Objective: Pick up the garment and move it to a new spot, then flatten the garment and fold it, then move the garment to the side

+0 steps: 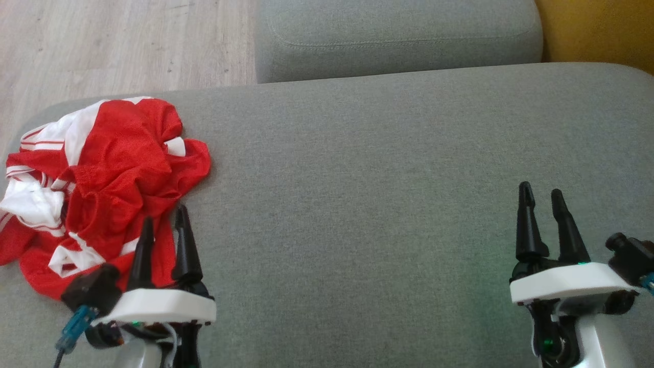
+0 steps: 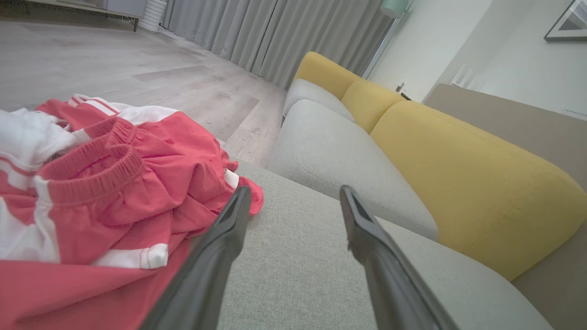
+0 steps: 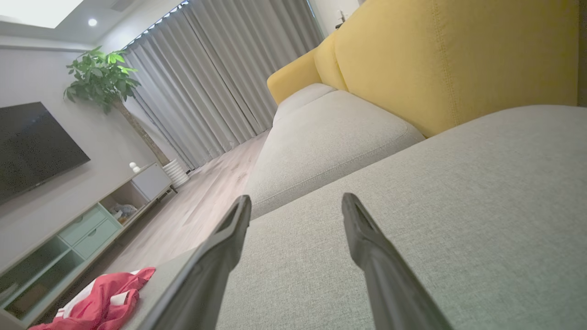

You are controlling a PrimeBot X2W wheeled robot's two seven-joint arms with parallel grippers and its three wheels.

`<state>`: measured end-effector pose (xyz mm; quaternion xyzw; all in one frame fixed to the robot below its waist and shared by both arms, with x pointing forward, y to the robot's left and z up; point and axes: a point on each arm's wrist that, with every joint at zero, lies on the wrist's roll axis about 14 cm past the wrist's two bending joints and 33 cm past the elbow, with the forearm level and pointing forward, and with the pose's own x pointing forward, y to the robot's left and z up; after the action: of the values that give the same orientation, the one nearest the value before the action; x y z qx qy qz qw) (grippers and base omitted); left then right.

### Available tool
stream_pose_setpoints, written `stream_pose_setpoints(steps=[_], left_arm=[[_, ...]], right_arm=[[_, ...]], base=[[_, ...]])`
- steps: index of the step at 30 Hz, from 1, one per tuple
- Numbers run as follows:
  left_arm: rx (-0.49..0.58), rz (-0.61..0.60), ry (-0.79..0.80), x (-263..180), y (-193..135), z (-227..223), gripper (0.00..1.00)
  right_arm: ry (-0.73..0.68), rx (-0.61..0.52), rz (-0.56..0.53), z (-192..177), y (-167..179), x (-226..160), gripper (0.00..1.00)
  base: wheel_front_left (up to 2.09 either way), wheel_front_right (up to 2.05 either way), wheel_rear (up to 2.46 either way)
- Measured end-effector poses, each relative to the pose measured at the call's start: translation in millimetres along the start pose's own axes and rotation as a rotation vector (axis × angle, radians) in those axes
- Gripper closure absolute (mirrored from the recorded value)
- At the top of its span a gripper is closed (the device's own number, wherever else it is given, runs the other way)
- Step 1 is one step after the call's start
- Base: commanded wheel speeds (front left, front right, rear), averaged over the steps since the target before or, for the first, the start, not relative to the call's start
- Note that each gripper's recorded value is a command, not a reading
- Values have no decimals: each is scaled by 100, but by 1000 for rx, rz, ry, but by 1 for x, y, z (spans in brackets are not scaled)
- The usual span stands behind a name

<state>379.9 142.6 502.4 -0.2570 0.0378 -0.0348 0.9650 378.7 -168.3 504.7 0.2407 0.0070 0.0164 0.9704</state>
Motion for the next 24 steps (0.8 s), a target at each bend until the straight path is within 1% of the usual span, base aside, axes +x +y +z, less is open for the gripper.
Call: stream_pose_setpoints(steps=[15,19,24], left_arm=[[275,-54,4,3,-16,-8,0],[364,-80,0,3,-21,-12,0],[440,-102,0,4,-23,-16,0]], right_arm=[[-29,-220,50,4,13,1,0],[-41,-280,71,5,18,1,0],[-51,-360,95,6,24,4,0]], base=[[0,0,0],[0,0,0],[0,0,0]])
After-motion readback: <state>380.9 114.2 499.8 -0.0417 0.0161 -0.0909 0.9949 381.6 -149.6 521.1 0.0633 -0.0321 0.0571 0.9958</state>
